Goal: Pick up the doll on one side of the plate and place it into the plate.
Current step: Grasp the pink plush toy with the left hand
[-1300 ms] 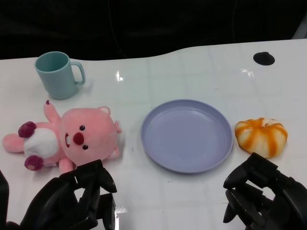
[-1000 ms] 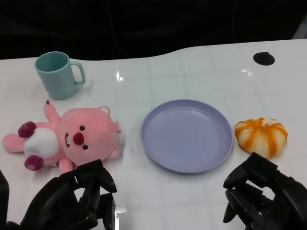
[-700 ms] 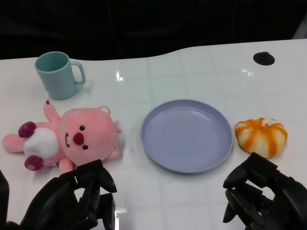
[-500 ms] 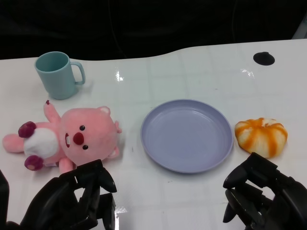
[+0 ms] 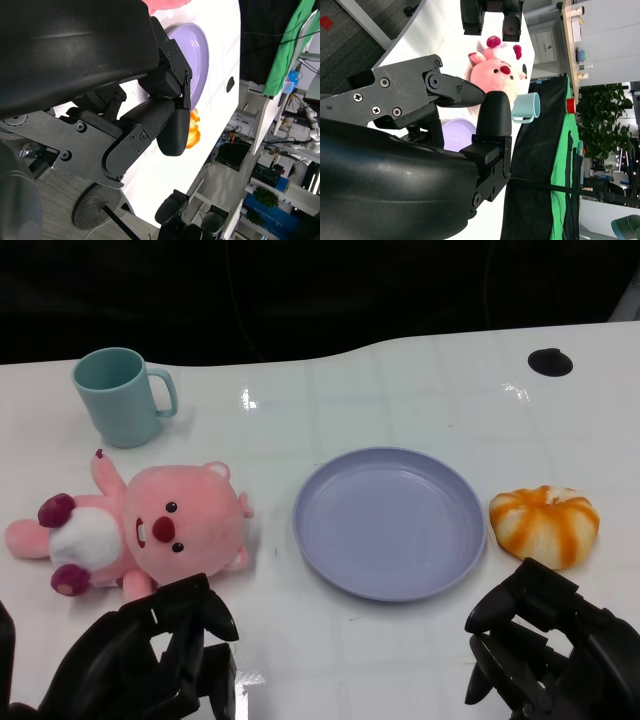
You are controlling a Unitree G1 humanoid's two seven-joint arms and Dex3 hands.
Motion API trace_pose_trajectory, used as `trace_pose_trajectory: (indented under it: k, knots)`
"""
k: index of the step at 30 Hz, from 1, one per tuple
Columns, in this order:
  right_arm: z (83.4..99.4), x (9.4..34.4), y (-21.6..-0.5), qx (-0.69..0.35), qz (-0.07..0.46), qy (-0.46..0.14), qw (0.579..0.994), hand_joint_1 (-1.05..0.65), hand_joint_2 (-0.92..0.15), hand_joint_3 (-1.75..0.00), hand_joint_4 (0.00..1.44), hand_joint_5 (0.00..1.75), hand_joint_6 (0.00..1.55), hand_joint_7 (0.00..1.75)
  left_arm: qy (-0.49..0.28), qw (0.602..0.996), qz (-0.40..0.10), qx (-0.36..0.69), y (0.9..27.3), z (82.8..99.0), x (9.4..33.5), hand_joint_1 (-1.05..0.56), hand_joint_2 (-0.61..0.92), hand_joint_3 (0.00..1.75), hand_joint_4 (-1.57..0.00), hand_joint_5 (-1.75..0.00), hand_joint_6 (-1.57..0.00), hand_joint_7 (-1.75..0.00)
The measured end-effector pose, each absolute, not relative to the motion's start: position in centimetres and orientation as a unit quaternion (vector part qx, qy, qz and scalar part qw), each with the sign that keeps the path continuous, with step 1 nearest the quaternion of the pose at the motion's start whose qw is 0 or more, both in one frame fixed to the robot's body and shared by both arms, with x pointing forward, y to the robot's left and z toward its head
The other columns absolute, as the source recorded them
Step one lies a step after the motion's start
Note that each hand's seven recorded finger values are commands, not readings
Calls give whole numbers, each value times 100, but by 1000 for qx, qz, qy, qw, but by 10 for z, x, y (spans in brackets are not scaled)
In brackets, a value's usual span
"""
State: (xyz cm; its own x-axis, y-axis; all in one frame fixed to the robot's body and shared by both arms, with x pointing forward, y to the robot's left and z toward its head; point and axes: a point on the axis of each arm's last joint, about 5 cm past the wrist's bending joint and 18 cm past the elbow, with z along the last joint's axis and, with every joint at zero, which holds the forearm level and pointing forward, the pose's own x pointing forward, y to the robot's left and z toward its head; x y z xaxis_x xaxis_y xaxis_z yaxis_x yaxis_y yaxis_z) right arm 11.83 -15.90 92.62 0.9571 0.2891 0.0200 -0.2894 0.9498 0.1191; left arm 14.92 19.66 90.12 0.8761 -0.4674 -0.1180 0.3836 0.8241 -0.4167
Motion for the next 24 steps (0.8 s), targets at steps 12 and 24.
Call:
trace_pose_trajectory:
  k: [12,24]
  knots:
    - [926,120,-157,61,149,-3,987,-33,-92,-59,55,175,42,163,38,955,-208,-209,197,905,150,-33,64,78,-67,-145,-71,-97]
    - [924,120,-155,55,145,3,988,-33,-92,-58,56,175,44,163,-60,978,-168,-104,205,916,151,-44,87,28,-45,-102,-54,-44]
